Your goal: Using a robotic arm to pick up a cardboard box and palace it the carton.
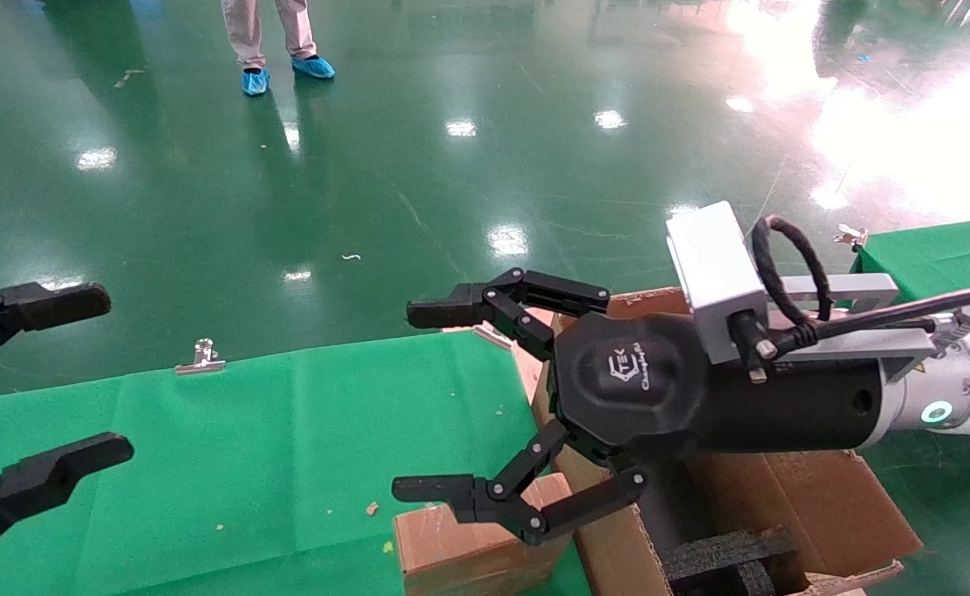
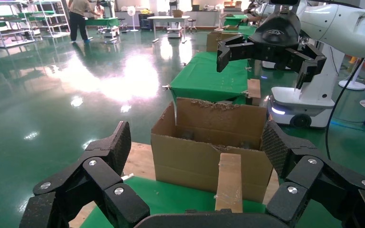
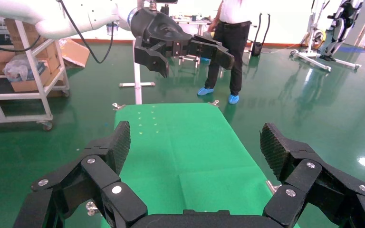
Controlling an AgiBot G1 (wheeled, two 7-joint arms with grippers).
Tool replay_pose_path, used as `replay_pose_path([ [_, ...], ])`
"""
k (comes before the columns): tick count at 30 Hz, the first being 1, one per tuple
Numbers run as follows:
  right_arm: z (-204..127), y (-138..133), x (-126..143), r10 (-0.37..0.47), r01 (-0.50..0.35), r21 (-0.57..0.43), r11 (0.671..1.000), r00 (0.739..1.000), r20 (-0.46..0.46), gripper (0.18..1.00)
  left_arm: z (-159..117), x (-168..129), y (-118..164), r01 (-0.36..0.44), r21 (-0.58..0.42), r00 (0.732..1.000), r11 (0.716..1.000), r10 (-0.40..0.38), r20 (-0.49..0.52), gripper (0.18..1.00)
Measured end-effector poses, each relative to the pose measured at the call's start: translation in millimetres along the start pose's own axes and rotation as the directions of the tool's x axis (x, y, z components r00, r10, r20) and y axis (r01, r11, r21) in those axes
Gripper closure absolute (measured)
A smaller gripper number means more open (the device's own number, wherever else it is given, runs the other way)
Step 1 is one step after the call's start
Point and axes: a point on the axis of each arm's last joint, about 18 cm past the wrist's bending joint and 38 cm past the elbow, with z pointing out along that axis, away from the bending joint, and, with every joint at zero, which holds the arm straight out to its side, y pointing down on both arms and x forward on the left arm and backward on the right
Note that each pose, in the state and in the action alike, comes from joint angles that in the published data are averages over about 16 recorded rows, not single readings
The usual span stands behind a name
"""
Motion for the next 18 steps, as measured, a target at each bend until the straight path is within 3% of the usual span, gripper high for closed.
replay_pose_path([
  [18,0.0,0.0,0.0,0.000,0.000,0.000,1.000,1.000,0.000,0.178,0.0,0.0,0.0,0.000,0.000,1.000,1.000,0.000,0.000,0.185],
])
